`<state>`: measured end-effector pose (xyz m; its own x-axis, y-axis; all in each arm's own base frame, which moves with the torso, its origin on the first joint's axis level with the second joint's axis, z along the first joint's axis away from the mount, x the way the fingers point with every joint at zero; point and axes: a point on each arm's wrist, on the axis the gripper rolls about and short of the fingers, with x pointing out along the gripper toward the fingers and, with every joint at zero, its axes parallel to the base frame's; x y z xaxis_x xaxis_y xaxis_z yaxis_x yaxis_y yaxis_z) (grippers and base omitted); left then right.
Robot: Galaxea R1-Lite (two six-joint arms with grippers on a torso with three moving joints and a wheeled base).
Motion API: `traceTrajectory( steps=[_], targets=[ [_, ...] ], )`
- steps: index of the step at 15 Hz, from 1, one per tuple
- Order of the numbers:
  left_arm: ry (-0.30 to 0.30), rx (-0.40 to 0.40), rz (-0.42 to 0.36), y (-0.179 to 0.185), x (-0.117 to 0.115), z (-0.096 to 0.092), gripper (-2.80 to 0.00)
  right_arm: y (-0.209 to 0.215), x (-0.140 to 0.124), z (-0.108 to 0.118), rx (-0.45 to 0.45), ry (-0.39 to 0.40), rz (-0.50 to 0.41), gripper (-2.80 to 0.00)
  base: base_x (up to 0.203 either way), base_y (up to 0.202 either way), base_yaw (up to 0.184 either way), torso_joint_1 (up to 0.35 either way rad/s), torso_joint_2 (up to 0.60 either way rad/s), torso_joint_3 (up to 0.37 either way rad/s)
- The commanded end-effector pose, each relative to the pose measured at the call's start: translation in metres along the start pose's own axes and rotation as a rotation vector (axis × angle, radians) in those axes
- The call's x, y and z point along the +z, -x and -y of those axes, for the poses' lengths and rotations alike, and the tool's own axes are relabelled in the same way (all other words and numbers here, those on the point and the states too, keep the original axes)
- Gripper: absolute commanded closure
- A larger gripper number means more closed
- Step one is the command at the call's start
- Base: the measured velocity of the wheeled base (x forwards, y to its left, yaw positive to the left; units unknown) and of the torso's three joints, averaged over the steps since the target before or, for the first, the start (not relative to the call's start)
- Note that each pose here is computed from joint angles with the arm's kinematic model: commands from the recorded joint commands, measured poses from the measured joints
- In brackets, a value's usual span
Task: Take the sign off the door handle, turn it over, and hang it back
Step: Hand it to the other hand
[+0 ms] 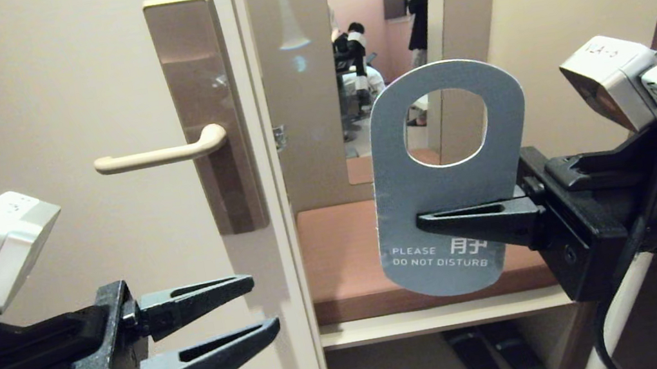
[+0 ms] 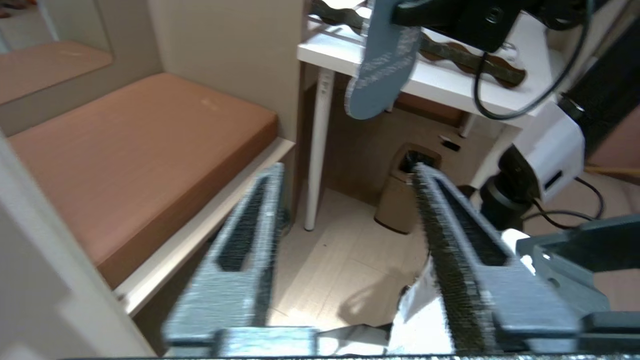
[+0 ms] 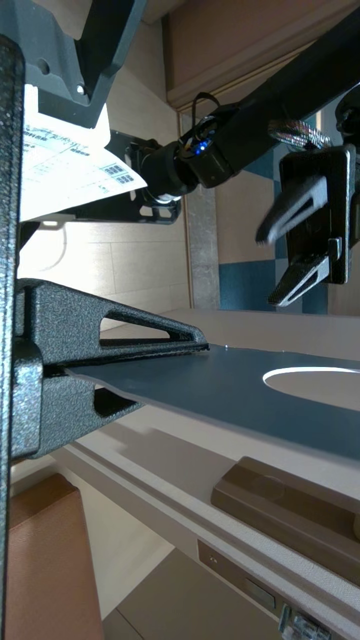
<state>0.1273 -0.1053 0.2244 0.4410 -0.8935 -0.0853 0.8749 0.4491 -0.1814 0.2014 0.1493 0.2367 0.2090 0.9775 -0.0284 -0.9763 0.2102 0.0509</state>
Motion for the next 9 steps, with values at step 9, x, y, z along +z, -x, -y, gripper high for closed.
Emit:
traceTrajectory(
  steps=[9],
  targets=[
    [-0.010, -0.080, 0.009, -0.016, -0.002, 0.006, -2.80, -0.015, 0.001, -0.008, 0.113, 0.008, 0.003, 0.00, 0.000, 0.000, 0.000, 0.000, 0.00, 0.000]
  ],
)
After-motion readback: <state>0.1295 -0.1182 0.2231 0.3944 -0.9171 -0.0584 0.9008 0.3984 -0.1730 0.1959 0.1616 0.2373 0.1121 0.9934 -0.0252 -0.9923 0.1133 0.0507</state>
